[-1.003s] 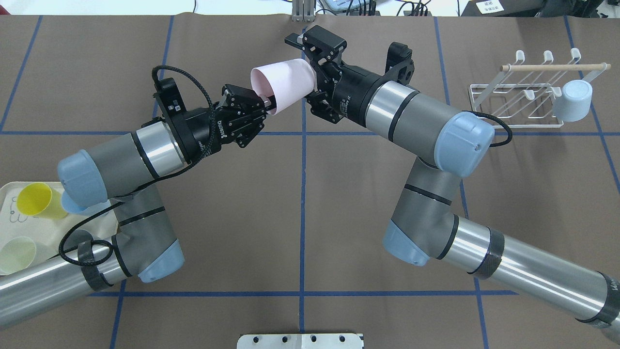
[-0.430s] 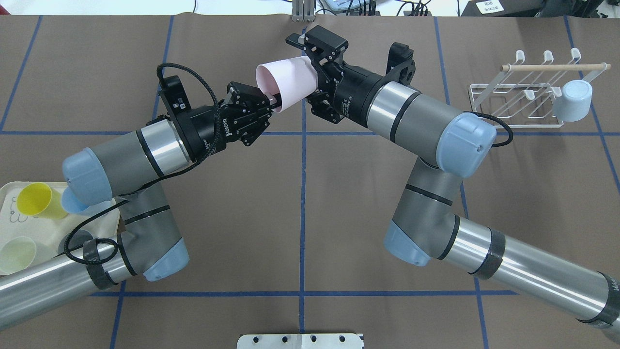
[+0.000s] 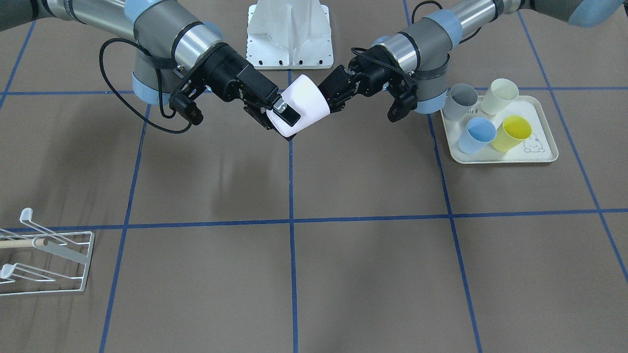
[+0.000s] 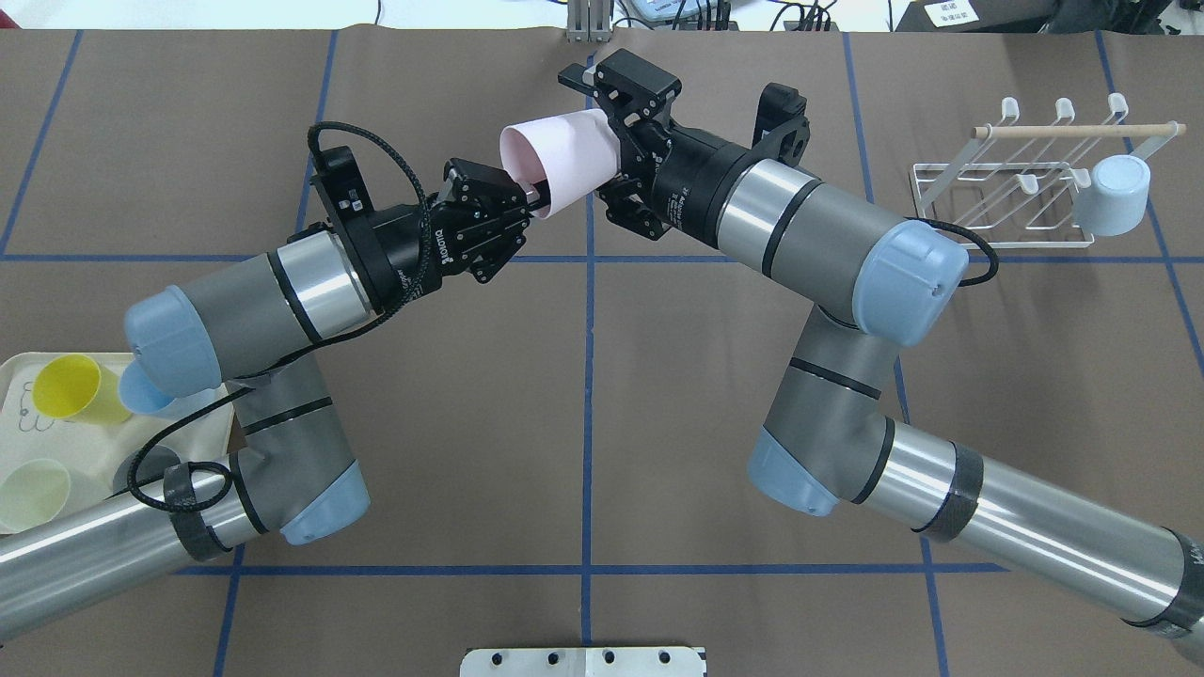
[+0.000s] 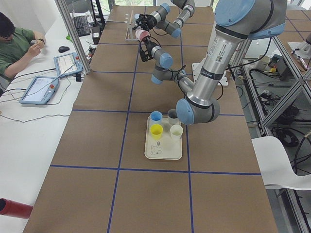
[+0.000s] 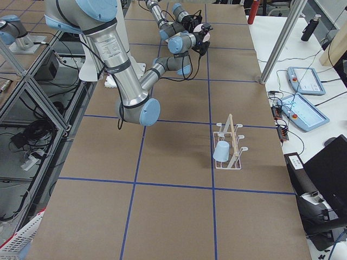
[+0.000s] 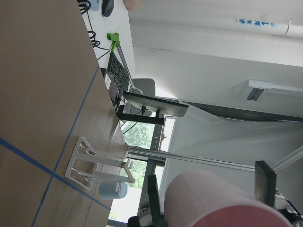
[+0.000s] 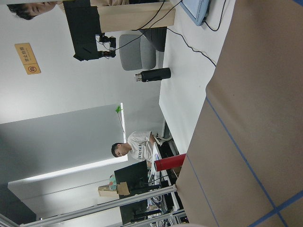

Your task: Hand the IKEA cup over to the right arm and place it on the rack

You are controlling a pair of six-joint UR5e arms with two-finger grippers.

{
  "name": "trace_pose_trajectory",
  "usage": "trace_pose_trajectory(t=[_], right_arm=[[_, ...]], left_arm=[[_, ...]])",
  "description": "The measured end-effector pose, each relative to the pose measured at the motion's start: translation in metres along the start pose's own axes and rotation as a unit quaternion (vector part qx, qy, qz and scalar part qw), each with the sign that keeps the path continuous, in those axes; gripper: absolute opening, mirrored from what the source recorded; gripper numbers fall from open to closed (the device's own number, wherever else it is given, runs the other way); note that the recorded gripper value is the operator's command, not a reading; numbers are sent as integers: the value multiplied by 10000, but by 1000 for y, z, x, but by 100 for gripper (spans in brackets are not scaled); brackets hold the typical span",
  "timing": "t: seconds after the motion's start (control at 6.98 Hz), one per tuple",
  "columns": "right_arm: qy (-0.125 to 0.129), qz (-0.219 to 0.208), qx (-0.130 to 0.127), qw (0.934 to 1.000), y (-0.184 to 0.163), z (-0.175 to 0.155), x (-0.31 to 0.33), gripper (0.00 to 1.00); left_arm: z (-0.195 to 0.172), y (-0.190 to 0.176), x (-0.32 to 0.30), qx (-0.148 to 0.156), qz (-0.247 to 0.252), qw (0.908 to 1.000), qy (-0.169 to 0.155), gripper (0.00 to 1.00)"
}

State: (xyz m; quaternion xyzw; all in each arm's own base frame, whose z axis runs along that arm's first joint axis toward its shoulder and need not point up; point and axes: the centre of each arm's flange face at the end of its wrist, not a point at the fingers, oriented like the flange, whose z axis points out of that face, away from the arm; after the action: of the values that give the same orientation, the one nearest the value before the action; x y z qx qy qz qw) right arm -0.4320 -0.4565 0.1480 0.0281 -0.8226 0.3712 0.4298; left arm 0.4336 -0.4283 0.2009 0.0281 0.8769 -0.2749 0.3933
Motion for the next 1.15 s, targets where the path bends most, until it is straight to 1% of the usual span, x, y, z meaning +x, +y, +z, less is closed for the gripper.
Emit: trace_pose_trajectory(t=[0.72, 0.86, 1.0, 1.15], right_arm=[[-3, 9, -9, 10000, 1, 0, 0, 98], [-1, 9, -9, 10000, 1, 0, 0, 83], [-1, 8, -9, 10000, 1, 0, 0, 25], [1, 10, -9, 10000, 1, 0, 0, 0]], left_arm=[[1, 1, -2, 4, -34, 10000, -17, 0], [2, 1, -2, 11, -40, 10000, -36, 0], [5, 2, -1, 24, -44, 10000, -63, 23], [7, 4, 2, 25, -55, 10000, -58, 99]])
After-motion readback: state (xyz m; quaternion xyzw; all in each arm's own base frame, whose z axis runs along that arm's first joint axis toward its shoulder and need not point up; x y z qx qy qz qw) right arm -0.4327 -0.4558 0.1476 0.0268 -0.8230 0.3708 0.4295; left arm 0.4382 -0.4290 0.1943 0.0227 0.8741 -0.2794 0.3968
